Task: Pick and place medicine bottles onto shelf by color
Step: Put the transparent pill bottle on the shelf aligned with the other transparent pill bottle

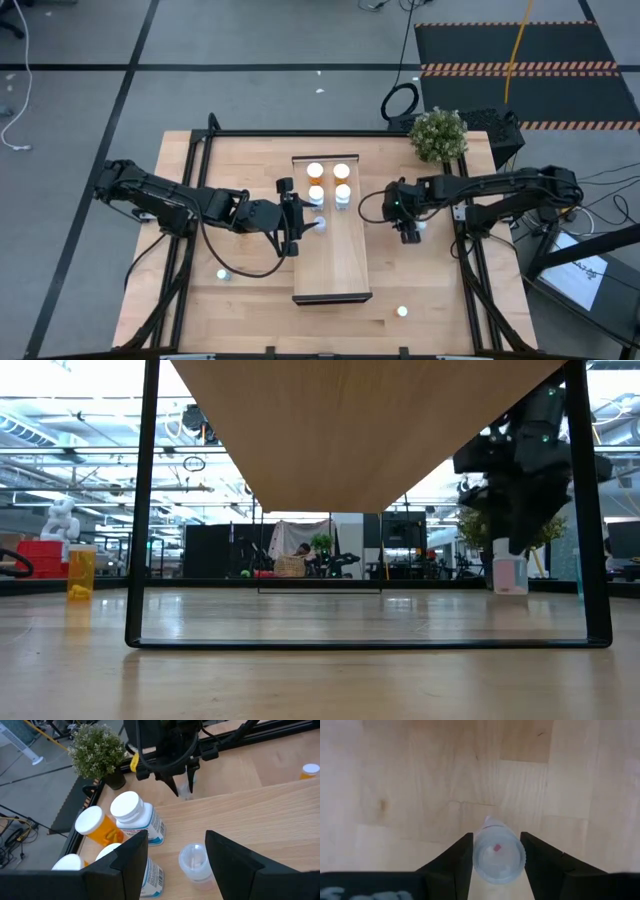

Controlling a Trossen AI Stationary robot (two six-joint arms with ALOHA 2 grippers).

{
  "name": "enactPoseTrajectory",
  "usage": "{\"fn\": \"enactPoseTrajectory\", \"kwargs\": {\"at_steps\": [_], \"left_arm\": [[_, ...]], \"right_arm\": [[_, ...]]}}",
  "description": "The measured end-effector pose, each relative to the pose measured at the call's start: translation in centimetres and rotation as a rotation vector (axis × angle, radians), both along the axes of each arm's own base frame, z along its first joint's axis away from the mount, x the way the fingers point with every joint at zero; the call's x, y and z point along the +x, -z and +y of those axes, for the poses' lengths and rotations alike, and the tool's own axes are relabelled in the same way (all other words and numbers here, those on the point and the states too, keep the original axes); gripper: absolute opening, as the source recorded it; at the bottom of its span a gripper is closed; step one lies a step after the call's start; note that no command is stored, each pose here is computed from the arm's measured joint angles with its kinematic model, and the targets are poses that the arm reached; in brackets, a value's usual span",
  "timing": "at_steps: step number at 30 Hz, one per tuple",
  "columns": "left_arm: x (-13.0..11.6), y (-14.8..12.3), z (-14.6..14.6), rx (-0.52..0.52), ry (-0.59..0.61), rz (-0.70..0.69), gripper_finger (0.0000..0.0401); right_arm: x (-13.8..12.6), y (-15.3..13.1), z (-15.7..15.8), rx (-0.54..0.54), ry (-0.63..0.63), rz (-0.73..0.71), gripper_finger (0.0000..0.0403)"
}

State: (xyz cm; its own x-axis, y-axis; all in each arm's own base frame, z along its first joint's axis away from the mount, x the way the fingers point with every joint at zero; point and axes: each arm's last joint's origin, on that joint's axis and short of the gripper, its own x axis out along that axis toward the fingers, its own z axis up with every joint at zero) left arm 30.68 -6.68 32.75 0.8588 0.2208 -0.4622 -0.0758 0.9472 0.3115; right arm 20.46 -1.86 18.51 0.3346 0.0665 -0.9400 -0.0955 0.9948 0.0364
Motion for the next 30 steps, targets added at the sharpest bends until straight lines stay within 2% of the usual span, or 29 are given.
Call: {"fn": "enactPoseTrajectory", "kwargs": {"at_steps": [9,17,25,30], "left_arm": [[0.0,0.0,0.0,-0.002,-0.001,-0.003,0.0200],[0.1,-0.2,-0.2,-0.014,0.009,-0.029,0.0200],[0.0,-0.5,-1.1,-0.003,0.046,-0.052,0.0200],[0.0,-0.5,-1.3,0.001,0.055,-0.051,0.0200]], "right_arm": [[-1.2,-1.8,1.2,0.074,0.245,-0.037,0.0145],[-1.4,-5.8,2.1,0.076,0.423,-0.057,0.0145],[-0.4,-10.1,3.2,0.096,0.502,-0.209,0.0145],[-0.1,-12.5,3.9,0.089,0.502,-0.300,0.0145]]}}
